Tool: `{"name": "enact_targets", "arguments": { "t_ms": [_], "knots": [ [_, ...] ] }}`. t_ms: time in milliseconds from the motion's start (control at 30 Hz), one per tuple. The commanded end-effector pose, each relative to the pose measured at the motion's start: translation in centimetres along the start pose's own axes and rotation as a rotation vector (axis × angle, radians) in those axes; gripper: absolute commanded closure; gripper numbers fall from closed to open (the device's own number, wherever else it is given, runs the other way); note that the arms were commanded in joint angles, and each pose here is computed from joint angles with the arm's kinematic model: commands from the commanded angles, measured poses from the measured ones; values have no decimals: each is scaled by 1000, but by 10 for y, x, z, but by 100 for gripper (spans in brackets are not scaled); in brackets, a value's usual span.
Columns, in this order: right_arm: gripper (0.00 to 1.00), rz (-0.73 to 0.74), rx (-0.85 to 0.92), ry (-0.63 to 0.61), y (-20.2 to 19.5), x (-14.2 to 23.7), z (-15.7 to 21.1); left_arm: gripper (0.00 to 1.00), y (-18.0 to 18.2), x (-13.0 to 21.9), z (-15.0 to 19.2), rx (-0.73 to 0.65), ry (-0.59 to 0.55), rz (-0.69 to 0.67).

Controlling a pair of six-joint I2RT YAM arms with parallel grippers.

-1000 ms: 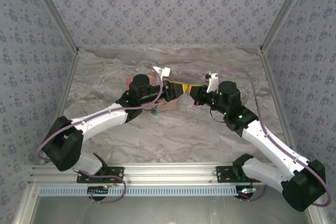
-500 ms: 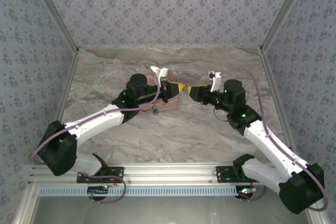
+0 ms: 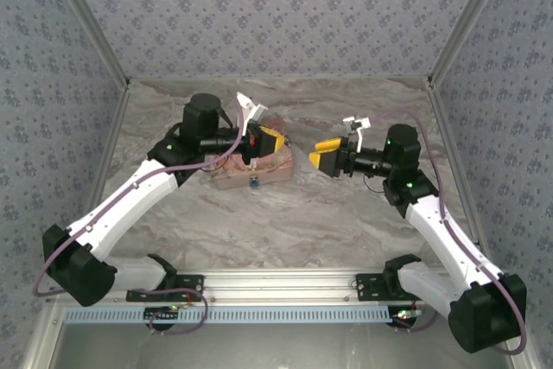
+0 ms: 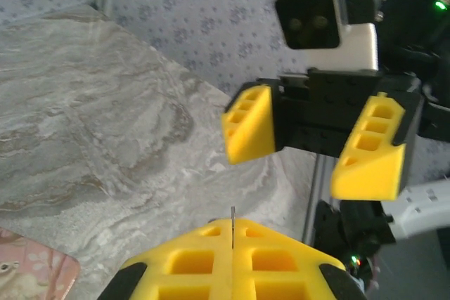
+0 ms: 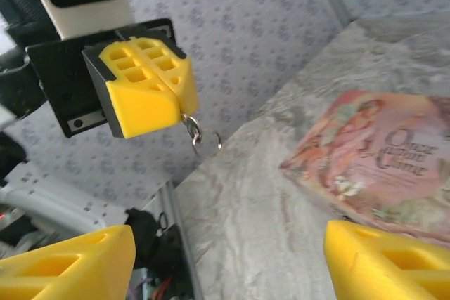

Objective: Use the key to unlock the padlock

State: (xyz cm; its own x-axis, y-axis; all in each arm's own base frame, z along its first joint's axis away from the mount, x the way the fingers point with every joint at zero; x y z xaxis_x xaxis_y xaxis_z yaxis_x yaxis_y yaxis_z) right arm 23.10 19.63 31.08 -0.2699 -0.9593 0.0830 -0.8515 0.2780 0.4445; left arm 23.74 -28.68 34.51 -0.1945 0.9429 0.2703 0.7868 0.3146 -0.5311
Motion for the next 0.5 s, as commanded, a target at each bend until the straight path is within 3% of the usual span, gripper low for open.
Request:
{"name": "enact_targets", "arguments": {
  "t_ms": [0,300,467],
  "knots": [
    [30,-132,97,45,22,-10,-10,100,-18,9,16,-53,117,83],
    [47,-244,103,136,32,-40,-9,100,-22,15,15,-90,144,87],
    [50,-248,98,152,33,-46,-4,100,-20,17,10,-97,121,78]
  ]
}}
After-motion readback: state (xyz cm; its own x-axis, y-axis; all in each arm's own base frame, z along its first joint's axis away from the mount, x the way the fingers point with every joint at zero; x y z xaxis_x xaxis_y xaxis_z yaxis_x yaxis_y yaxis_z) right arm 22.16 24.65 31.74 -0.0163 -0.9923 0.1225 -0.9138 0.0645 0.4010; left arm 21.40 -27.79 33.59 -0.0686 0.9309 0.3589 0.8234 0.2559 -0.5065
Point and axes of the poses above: each hand's point on the last joint's axis, 136 mm out from that joint toward the fingers, its own x axis back along the fingers, its own y axis along the line the jaws close on, z = x × y, the point moved 3 cm from there along x, back along the fingers, and after that the axes turned 8 degrees about x, right-handed, at the moved point
